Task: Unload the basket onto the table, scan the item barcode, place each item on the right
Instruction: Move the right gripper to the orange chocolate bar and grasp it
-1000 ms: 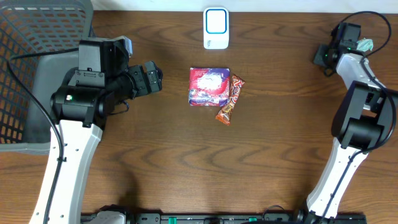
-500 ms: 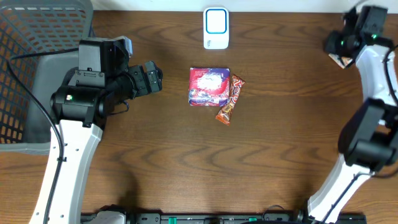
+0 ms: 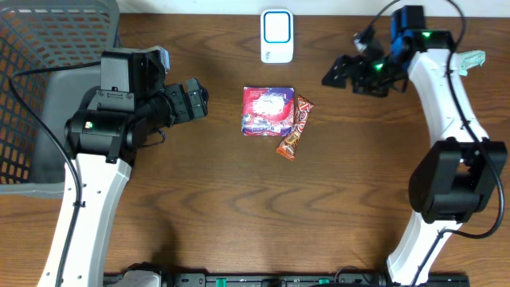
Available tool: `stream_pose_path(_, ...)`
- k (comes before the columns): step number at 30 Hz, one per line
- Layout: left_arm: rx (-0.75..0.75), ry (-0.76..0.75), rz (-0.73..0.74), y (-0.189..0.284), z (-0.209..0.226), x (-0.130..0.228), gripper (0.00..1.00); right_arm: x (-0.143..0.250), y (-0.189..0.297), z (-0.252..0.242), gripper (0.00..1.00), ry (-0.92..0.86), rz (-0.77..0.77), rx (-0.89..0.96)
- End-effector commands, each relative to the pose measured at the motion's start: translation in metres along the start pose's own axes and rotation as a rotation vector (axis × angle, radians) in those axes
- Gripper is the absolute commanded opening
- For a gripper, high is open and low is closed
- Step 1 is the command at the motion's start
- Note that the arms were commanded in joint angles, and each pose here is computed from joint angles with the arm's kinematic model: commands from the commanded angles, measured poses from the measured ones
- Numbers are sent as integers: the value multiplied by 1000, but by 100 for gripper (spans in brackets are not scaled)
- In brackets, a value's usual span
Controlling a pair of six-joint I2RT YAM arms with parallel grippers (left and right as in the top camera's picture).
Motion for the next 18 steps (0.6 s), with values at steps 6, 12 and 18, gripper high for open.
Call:
stream_pose_path(6,-2,-10,-11,3,1,-1,98,8,-17,18,99,62,90,121)
stream_pose_path(12,-2,-10,-11,3,1,-1,98,8,-21,25,99,78,98,117)
stream_pose_path(18,-2,-10,-11,3,1,-1,98,8,-21,25,99,78,97,117)
Point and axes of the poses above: each gripper's point midway between its finger pads, its own y axis back along the fingers, its own z axis along the line the jaws close on, x = y × z, the point moved 7 cm from there along y, back along the fingers, and after that the axes turned 13 degrees about y, right-handed, at the moved point
